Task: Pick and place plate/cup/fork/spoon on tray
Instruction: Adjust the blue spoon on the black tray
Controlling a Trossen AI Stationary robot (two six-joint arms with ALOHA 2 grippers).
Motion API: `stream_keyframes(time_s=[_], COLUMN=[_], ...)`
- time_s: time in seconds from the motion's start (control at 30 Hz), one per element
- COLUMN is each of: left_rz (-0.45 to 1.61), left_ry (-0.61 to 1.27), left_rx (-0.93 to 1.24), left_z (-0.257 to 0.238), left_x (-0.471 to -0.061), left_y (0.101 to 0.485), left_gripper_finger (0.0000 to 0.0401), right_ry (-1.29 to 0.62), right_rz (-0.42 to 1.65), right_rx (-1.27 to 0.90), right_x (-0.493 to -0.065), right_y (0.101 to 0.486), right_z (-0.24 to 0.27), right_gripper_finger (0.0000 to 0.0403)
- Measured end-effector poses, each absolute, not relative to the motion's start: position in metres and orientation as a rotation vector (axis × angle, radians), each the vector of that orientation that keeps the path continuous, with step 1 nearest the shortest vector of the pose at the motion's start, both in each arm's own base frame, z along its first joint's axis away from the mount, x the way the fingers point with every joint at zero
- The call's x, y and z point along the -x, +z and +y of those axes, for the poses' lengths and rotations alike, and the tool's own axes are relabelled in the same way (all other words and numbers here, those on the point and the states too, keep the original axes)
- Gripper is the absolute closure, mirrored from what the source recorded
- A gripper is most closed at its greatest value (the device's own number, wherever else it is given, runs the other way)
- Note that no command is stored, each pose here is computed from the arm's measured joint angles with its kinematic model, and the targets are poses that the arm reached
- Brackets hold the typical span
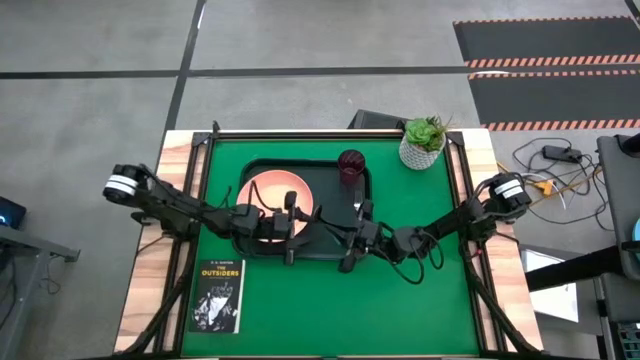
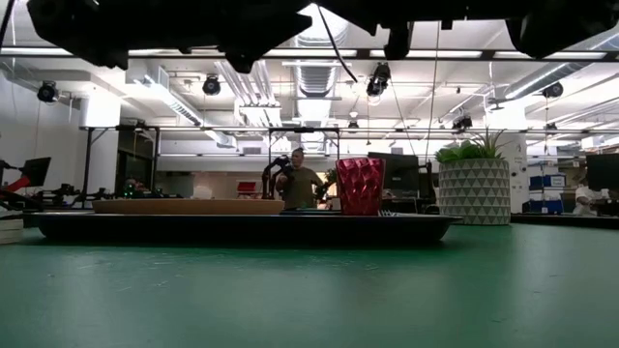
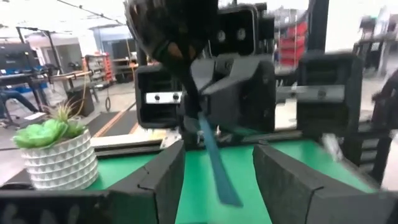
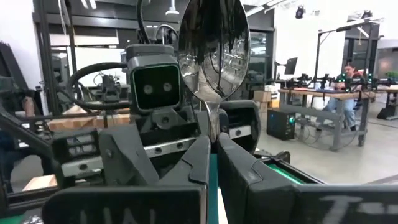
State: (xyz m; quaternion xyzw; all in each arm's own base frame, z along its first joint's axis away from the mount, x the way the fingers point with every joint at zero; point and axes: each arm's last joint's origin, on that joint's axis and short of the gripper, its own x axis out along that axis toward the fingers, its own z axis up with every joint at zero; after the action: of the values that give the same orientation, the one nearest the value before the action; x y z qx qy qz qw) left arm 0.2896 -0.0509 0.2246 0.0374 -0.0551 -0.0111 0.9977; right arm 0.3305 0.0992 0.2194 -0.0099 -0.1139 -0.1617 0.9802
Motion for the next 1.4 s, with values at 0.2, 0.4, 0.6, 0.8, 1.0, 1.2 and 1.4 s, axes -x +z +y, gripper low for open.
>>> stream_keyframes(time_s=[0.2,0.4,0.6,0.8,1.0,1.2,1.4], left_rz=[-0.175,-0.176,-0.160,-0.155,-0.146,-0.117,-0.050], left_ry=[-0.022,-0.024,-0.029,-0.019,-0.025,-0.022,-0.016], left_rx=[0.000,0.026,0.022,0.026,0.023,0.019,0.007], left_z=[-0.051,-0.054,-0.057,-0.055,-0.055,-0.054,-0.050], left_x=[-0.295,-0.310,-0.320,-0.316,-0.314,-0.313,-0.309], left_y=[0.221,0.215,0.209,0.210,0.210,0.208,0.211], left_gripper_finger=[0.0230,0.0230,0.0272,0.0384,0.0399,0.0400,0.0401], right_ry=[-0.328,-0.336,-0.344,-0.338,-0.345,-0.360,-0.406], right_rz=[-0.227,-0.238,-0.240,-0.241,-0.237,-0.210,-0.191], right_rx=[0.036,0.049,0.090,0.095,0.098,0.062,0.045], right_x=[-0.331,-0.334,-0.338,-0.338,-0.338,-0.339,-0.338], right_y=[0.219,0.223,0.227,0.227,0.226,0.223,0.222], right_z=[0.099,0.099,0.100,0.101,0.100,0.101,0.102], right_gripper_finger=[0.0394,0.0394,0.0394,0.0394,0.0395,0.0395,0.0362])
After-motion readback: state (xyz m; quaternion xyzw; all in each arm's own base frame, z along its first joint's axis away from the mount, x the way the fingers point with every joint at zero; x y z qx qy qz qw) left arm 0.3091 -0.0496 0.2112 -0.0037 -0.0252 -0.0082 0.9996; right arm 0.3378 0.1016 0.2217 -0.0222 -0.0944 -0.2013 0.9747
